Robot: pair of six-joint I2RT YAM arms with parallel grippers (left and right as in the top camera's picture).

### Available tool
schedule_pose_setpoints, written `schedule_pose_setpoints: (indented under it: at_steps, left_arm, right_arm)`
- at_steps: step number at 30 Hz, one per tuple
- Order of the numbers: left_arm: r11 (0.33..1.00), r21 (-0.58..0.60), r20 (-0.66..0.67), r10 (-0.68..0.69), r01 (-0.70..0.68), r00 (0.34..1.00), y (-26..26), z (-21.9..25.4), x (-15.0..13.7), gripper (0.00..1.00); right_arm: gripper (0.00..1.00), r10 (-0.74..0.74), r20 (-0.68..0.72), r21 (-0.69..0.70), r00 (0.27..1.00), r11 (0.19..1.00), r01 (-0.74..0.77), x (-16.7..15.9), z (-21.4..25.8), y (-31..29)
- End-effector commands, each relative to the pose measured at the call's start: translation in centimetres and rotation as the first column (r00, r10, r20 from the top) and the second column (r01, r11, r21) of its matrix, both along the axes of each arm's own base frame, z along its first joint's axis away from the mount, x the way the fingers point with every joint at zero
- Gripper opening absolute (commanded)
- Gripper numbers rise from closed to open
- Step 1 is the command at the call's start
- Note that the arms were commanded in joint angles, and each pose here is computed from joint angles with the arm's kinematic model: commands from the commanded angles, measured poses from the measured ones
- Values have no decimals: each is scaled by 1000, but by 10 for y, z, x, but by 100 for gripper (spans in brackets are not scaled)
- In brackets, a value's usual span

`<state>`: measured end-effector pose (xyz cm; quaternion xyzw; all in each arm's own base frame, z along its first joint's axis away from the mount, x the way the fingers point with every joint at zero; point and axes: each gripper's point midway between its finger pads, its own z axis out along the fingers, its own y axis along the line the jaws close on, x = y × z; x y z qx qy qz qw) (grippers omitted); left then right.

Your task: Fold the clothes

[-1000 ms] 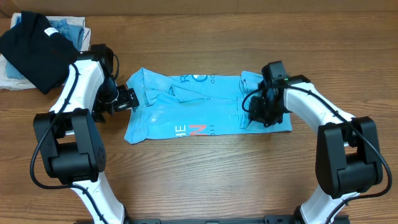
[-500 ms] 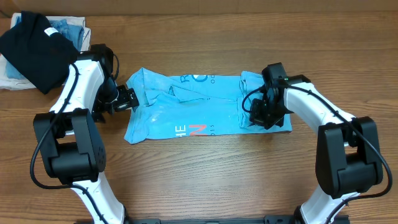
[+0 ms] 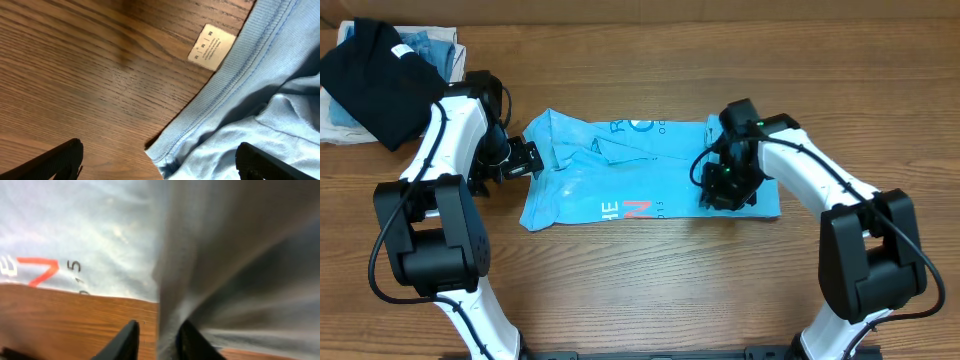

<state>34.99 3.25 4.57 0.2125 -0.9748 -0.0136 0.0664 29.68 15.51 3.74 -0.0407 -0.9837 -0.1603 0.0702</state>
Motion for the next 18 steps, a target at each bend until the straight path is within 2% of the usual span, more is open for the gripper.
schedule_pose_setpoints:
  at_steps: [1, 3, 7, 11, 14, 17, 18]
  left_arm:
    - [1000, -8, 8, 22, -22, 1000, -2, 4, -1, 100]
    - [1000, -8, 7, 22, -22, 1000, -2, 4, -1, 100]
    - [1000, -8, 5, 22, -22, 1000, -2, 4, -2, 100]
    - [1000, -8, 5, 23, -23, 1000, -2, 4, -1, 100]
    - [1000, -7, 6, 22, -22, 1000, -2, 4, -1, 100]
    - [1000, -7, 11, 23, -23, 1000, -2, 4, 0, 100]
    - [1000, -7, 13, 23, -23, 1000, -2, 4, 1, 100]
  right_arm:
    - [42, 7, 25, -37, 1000, 999, -6, 4, 1, -2]
    - [41, -37, 31, -91, 999, 995, 40, 7, -1, -11]
    - [25, -95, 40, -108, 995, 989, 99, 19, 9, -24]
    - [24, -148, 64, -106, 987, 982, 154, 37, 35, -40]
    - [29, -172, 75, -97, 982, 979, 178, 45, 49, -46]
    - [45, -127, 89, -71, 988, 989, 133, 47, 54, -43]
    - [47, -127, 100, -77, 987, 988, 135, 50, 53, -44]
